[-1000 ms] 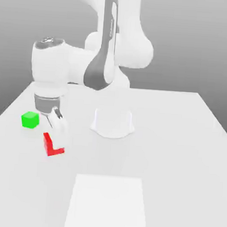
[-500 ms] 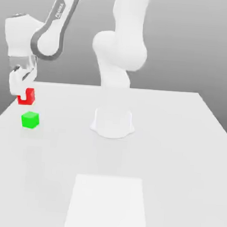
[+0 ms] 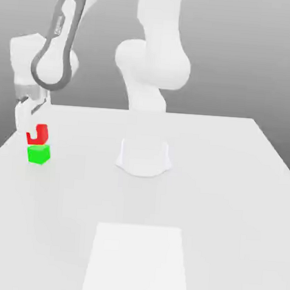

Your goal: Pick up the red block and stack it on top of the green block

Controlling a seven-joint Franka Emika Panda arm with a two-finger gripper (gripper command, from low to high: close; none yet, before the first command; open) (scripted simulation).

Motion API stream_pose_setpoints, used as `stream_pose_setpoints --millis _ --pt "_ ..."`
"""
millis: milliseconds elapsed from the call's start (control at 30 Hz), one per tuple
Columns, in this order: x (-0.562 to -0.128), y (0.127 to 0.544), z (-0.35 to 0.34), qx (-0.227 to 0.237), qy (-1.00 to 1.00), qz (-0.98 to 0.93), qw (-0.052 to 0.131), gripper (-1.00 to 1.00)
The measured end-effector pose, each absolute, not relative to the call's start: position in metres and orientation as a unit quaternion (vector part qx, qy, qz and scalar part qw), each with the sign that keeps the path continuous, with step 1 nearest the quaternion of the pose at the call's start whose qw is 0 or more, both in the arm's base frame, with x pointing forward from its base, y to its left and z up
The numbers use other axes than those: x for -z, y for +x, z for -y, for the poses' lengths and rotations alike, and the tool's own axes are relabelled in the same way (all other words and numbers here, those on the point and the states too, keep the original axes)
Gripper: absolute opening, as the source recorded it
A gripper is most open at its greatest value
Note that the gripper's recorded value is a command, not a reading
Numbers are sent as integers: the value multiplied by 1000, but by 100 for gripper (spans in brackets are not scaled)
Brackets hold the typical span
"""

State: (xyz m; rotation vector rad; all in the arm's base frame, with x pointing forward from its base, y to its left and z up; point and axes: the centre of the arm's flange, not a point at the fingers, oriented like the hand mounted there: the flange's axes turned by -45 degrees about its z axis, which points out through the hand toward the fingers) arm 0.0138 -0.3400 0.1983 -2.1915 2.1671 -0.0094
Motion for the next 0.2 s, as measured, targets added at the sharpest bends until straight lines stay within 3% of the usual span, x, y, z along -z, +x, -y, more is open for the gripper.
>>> stream_pose_setpoints --millis 200 --pt "-187 13 339 0 -711 -702 25 -100"
